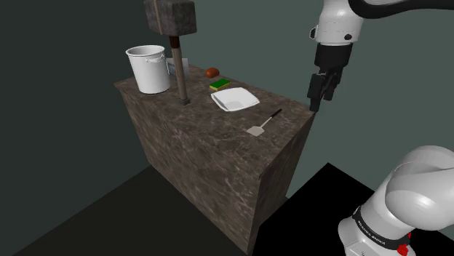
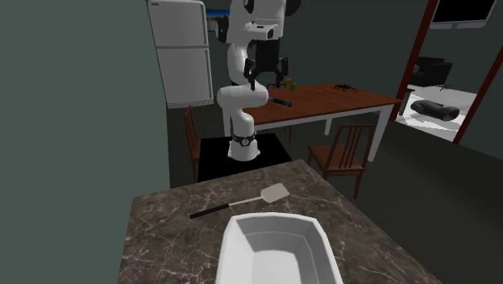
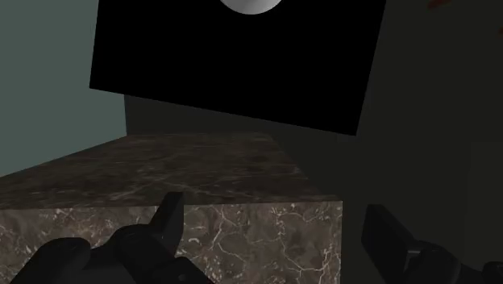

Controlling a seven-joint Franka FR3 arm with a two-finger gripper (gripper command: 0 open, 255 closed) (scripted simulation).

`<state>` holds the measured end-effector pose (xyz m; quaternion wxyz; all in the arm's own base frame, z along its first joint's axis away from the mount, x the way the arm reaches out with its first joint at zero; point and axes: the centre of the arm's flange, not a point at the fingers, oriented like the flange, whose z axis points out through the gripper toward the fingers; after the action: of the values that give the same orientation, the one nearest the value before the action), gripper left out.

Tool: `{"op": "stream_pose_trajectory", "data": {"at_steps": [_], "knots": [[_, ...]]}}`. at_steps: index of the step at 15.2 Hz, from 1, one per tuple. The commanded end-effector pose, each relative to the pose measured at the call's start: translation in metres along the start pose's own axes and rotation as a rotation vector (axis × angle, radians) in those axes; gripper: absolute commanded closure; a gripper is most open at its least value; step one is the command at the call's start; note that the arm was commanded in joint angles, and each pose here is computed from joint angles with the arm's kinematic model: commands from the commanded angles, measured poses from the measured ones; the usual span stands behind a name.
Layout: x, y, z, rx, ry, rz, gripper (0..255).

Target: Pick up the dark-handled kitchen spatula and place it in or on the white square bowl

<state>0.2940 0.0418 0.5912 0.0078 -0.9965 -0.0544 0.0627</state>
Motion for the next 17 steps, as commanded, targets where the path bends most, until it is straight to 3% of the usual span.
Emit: {"op": "stream_pose_trajectory", "data": {"at_steps": [1, 9, 17], "knots": [[0.0, 0.0, 0.0, 0.0, 0.0, 0.0, 0], [0.084, -0.001, 0.053, 0.007, 0.046, 0.405, 0], [0.163, 0.031, 0.102, 0.014, 0.092, 0.81, 0]]}}
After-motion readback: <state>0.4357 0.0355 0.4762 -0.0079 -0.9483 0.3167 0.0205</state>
